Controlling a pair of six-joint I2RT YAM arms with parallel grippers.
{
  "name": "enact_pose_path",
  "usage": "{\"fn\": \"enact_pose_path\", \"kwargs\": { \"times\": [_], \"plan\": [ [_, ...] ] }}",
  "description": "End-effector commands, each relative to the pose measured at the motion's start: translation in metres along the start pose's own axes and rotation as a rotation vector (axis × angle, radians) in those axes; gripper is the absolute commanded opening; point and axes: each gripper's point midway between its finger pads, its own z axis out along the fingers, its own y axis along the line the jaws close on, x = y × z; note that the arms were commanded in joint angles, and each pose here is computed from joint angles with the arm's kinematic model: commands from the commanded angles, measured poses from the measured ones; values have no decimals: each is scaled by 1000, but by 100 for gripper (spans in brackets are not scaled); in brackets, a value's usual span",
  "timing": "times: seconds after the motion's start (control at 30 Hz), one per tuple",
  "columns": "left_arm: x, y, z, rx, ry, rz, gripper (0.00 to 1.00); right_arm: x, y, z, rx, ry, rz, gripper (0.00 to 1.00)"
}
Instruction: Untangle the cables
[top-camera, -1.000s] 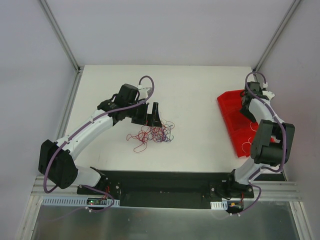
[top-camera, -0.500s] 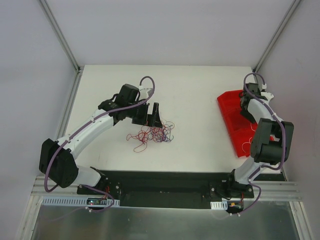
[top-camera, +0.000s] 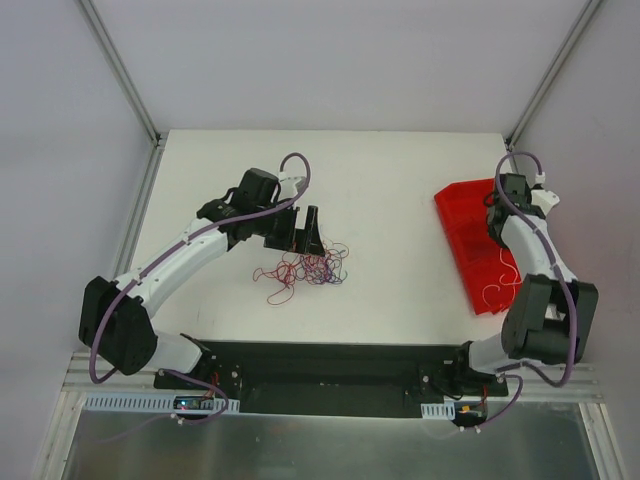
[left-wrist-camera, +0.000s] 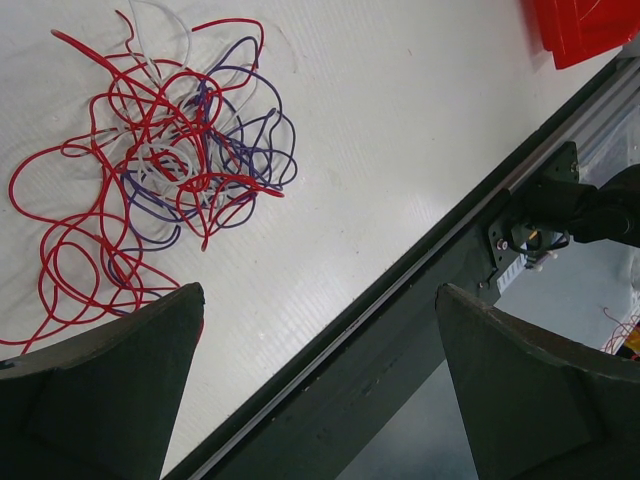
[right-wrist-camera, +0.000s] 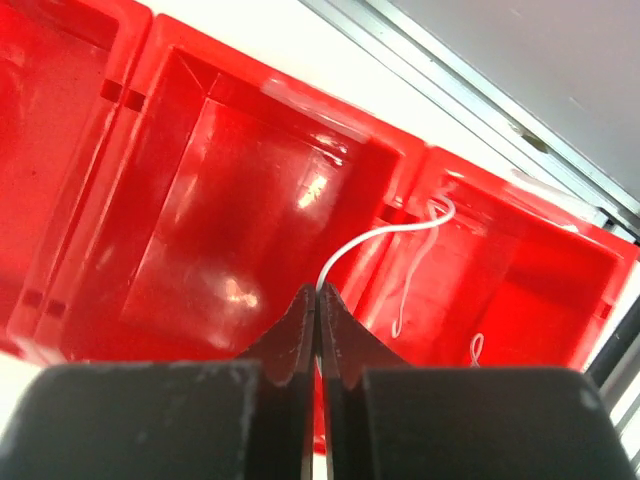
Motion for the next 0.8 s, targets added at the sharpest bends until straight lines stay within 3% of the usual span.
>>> {"fn": "enact_pose_path", "kwargs": {
  "times": [0.0, 0.37, 0.57, 0.77],
  "plan": [
    [0, -5, 2, 23, 13, 26, 99, 8, -30, -22, -1, -24, 79, 1],
    [9, 0, 0, 12, 20, 29, 99, 86, -52, 24, 13, 177, 129, 1],
    [12, 1, 0, 8, 19, 19, 99, 84, -41, 49, -12, 255, 110, 1],
    [9, -3, -2, 17, 13, 18, 99, 87, -39, 41, -37, 273, 107, 16]
  ]
}}
